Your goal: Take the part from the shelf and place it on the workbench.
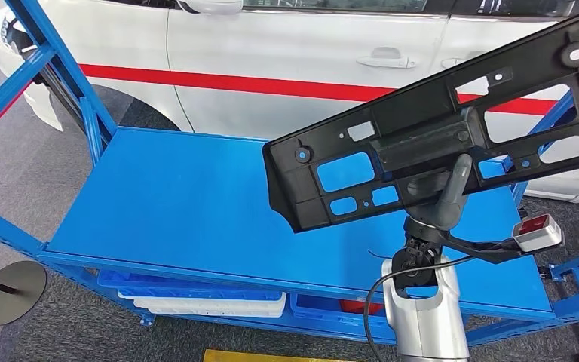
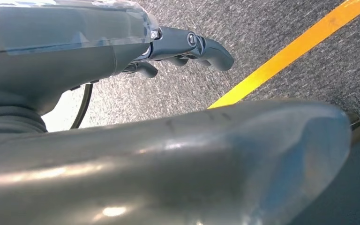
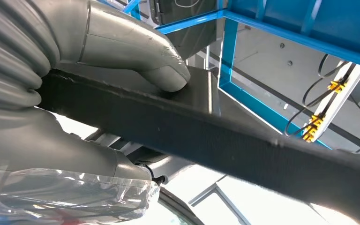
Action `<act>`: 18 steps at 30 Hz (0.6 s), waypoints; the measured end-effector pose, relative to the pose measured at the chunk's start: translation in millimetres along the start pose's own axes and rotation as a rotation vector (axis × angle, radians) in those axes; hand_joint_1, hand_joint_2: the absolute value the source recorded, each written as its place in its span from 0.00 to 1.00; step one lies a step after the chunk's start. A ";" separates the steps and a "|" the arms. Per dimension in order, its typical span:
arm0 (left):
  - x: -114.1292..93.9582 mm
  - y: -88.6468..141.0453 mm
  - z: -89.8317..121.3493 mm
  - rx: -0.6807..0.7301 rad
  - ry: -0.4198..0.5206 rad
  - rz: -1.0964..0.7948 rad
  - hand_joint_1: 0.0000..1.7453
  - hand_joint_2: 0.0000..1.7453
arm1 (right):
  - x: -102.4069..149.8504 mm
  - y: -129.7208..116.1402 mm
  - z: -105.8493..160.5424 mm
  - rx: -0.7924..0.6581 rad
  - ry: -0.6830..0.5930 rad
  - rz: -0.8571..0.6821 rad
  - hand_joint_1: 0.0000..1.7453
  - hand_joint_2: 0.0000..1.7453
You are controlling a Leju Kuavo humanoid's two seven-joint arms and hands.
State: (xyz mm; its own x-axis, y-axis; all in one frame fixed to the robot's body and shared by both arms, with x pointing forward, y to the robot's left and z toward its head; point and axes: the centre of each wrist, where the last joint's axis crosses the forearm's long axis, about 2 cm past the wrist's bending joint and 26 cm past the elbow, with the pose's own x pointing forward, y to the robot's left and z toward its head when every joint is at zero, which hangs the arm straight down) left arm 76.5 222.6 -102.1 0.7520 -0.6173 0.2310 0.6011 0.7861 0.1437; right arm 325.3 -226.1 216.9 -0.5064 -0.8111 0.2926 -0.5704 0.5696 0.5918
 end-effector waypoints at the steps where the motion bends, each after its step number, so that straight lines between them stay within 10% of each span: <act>1: 0.1 0.3 0.0 0.001 0.000 0.000 0.00 0.00 | -0.2 0.3 -0.2 0.001 0.000 -0.001 1.00 1.00; 10: -1.4 0.6 -0.1 0.001 -0.001 0.001 0.00 0.00 | -1.2 1.8 -0.4 0.006 0.004 -0.002 1.00 1.00; 14: -4.1 -1.6 0.3 -0.002 0.005 0.004 0.00 0.00 | -1.4 1.9 -0.4 0.006 0.004 -0.003 1.00 0.00; 18: -5.0 -2.2 0.4 -0.004 0.009 0.013 0.00 0.00 | -2.7 2.6 0.0 0.006 0.006 -0.007 1.00 0.00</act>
State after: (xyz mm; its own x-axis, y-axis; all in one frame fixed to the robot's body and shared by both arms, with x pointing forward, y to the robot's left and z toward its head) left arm 71.3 223.9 -103.2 0.7622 -0.6072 0.2245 0.5923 0.7941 0.1368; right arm 325.1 -222.4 217.7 -0.4981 -0.8161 0.2930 -0.5777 0.5643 0.5898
